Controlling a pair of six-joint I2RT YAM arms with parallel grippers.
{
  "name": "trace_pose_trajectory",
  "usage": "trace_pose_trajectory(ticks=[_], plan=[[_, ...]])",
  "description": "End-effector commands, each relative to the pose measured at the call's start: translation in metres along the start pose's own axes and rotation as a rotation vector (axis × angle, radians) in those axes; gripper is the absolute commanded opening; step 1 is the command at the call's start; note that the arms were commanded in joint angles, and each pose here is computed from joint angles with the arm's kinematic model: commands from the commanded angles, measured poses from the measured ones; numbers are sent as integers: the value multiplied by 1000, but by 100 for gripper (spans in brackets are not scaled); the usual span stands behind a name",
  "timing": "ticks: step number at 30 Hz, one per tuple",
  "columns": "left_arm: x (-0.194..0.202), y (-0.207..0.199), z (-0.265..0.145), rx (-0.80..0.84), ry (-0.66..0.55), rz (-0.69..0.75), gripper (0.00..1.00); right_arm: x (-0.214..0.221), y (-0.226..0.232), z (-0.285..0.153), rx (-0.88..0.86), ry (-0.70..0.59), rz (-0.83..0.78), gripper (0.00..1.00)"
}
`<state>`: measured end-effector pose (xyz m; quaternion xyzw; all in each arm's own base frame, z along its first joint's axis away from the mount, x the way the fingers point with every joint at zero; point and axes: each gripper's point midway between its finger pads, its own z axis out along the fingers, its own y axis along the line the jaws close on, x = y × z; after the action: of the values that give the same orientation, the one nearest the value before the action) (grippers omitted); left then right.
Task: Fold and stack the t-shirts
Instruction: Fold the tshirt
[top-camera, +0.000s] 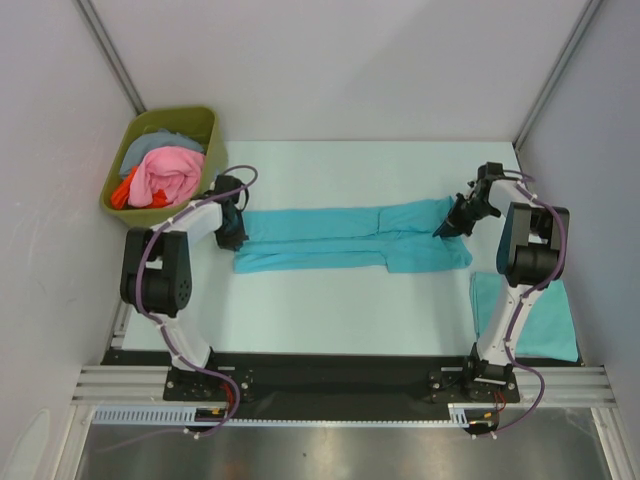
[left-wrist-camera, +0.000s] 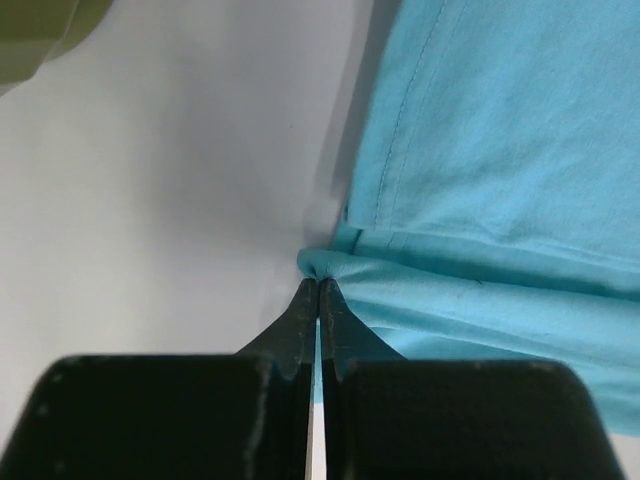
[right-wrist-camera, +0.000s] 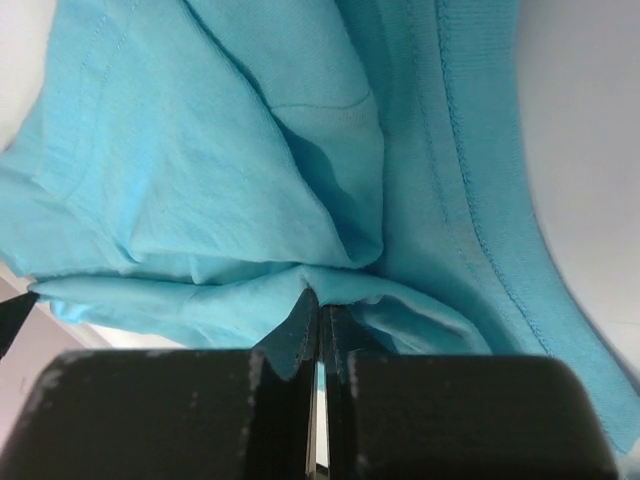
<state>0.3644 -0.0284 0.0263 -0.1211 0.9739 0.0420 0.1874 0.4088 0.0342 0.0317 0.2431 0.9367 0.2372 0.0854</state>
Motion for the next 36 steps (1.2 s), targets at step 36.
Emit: trace_pose_trajectory(ticks=[36], plan=[[147,46,-80,-80,204,-355,1,147,-45,-105,91,22,71,0]])
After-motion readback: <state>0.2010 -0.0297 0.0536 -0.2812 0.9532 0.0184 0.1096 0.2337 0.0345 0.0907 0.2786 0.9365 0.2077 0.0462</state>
